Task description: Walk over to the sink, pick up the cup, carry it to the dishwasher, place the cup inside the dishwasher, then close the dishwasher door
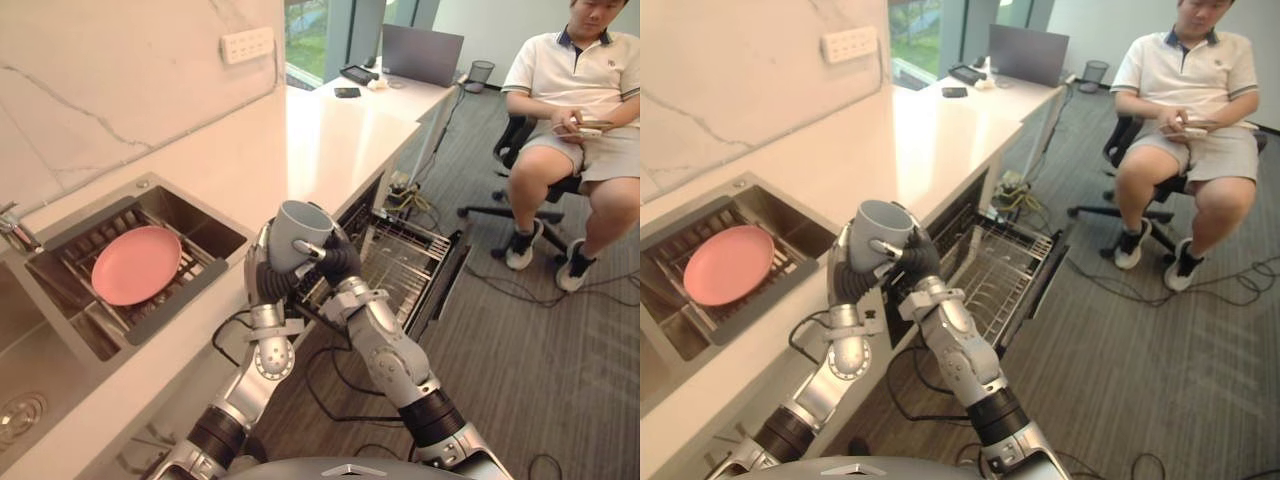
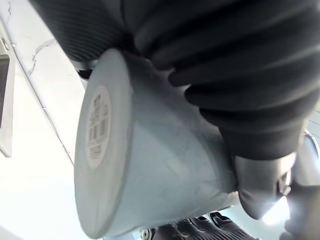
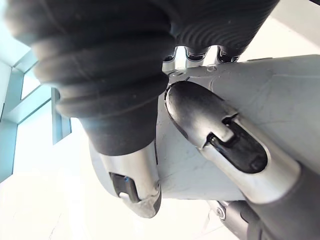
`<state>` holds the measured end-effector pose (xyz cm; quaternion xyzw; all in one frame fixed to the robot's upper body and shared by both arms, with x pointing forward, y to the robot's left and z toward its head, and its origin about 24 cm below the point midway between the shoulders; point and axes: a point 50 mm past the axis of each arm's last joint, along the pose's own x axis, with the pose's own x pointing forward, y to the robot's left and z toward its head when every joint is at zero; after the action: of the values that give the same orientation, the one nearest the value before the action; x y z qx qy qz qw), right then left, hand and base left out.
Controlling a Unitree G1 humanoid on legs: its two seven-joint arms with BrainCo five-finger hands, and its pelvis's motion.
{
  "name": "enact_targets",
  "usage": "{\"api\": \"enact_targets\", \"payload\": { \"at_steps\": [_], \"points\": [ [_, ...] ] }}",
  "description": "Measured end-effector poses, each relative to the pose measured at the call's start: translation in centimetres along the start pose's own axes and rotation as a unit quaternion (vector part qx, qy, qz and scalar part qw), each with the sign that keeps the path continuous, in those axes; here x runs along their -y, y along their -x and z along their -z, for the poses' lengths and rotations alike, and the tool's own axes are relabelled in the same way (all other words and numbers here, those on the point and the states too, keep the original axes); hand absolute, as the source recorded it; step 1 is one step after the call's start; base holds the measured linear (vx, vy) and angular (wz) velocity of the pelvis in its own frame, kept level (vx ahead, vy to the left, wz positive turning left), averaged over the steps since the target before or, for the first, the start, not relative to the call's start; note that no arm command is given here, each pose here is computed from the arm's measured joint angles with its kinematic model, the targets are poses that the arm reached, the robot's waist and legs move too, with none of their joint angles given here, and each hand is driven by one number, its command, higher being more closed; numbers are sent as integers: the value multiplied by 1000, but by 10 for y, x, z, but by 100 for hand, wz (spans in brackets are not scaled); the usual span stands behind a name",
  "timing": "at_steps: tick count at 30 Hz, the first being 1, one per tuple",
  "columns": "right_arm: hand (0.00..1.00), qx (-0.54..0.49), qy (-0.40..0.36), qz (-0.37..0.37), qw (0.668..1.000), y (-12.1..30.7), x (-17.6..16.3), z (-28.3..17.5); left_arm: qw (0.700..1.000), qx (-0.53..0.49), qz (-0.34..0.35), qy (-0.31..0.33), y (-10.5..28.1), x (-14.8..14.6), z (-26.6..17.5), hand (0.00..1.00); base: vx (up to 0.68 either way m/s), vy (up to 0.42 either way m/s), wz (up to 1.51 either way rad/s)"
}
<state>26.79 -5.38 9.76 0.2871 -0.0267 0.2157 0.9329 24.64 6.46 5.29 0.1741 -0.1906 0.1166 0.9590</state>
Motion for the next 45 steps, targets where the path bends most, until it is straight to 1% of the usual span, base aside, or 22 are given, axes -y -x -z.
{"api": "enact_targets", "payload": {
  "at_steps": [5,6,12,18,23,27,30,35,38,40,41,43,44,45],
  "points": [
    [100,-3,-2,-9,1000,-2,-1,-1,1000,1,-2,0,0,-1,0,100,23,2,1],
    [100,-5,-8,-11,1000,-2,-1,-2,1000,3,-4,1,-1,-1,-1,0,0,0,0],
    [100,26,-53,-18,998,-6,-4,-10,999,35,6,3,-2,-4,-8,0,0,0,0],
    [100,78,-62,-14,995,-6,-4,-21,1000,21,19,-3,4,-4,-2,0,0,0,0],
    [100,141,-65,20,988,-8,-3,-36,999,-5,33,-11,11,-3,8,0,0,0,0],
    [100,212,-60,37,975,-6,-3,-60,999,-26,28,-22,13,-2,13,0,0,0,0],
    [100,260,-67,58,961,-1,4,-77,999,-34,14,-31,13,-4,15,0,0,0,0],
    [100,327,-77,118,934,9,22,-96,999,-42,15,-26,12,-4,15,0,0,0,0],
    [100,368,-78,144,915,18,28,-111,998,-59,27,-2,11,-4,18,0,0,0,0],
    [100,423,-70,156,890,30,28,-131,995,-77,54,33,14,-1,20,0,0,0,0],
    [100,436,-64,158,884,33,29,-137,993,-85,65,48,15,0,21,0,0,0,-4],
    [100,476,-23,173,862,45,34,-155,978,-116,124,120,22,8,22,0,11,2,-8],
    [100,481,-6,178,859,48,37,-159,969,-127,148,150,25,11,22,0,26,9,-12],
    [100,484,28,195,852,53,43,-167,944,-153,200,212,32,18,21,0,28,11,-8]
  ]
}}
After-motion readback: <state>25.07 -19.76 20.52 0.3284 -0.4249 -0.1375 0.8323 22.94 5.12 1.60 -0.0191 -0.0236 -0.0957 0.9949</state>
